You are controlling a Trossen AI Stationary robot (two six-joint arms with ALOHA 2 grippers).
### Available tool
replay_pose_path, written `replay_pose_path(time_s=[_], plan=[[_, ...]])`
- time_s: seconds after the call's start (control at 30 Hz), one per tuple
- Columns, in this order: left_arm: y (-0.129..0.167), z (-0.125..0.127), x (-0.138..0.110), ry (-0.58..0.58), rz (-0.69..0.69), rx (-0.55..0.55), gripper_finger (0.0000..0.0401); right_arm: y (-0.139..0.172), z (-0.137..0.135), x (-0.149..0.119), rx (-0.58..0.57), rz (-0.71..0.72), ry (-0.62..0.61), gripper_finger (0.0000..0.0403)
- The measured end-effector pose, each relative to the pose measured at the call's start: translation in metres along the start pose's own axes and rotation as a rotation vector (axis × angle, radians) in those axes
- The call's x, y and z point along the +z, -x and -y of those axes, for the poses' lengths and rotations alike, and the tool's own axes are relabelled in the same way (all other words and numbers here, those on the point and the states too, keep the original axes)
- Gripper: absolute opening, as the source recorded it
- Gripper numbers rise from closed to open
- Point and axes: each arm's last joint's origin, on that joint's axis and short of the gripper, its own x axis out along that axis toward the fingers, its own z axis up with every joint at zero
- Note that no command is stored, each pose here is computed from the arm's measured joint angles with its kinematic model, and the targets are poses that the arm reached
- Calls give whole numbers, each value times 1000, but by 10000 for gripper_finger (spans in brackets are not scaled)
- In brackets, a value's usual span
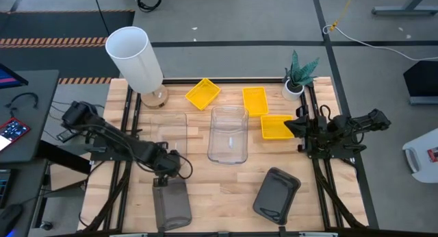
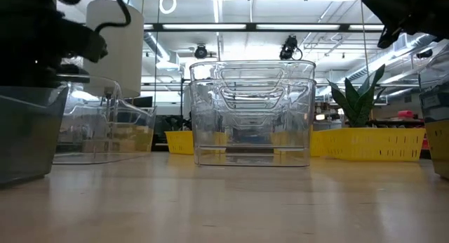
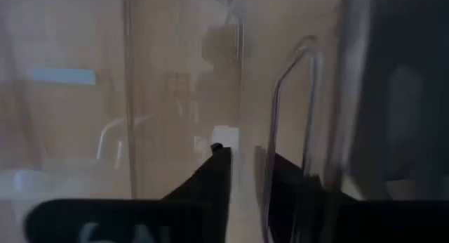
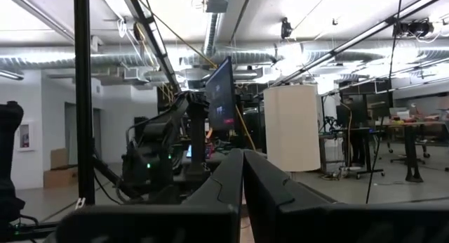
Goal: Stack baskets by color
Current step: Stack the left transparent bin into the transparent bin
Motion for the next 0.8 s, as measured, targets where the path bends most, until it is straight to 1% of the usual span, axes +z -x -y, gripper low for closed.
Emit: replay_pose_path(time_s=[0.1,0.13,0.3,0.4,0.5,0.7,0.8], plan=[[-9,0,2,4,-45,3,23,0,0,0,0,0,0,20],[-11,1,3,-3,-51,5,13,0,0,0,0,0,0,21],[-8,2,6,-7,-65,23,7,0,0,0,0,0,0,20],[6,4,14,-3,-52,46,5,0,0,0,0,0,-1,21],[23,7,22,-3,-34,42,5,0,0,0,0,0,-1,22],[62,15,42,15,59,11,4,0,0,0,0,0,-1,22],[84,18,53,26,145,3,4,0,0,0,0,0,-1,22]])
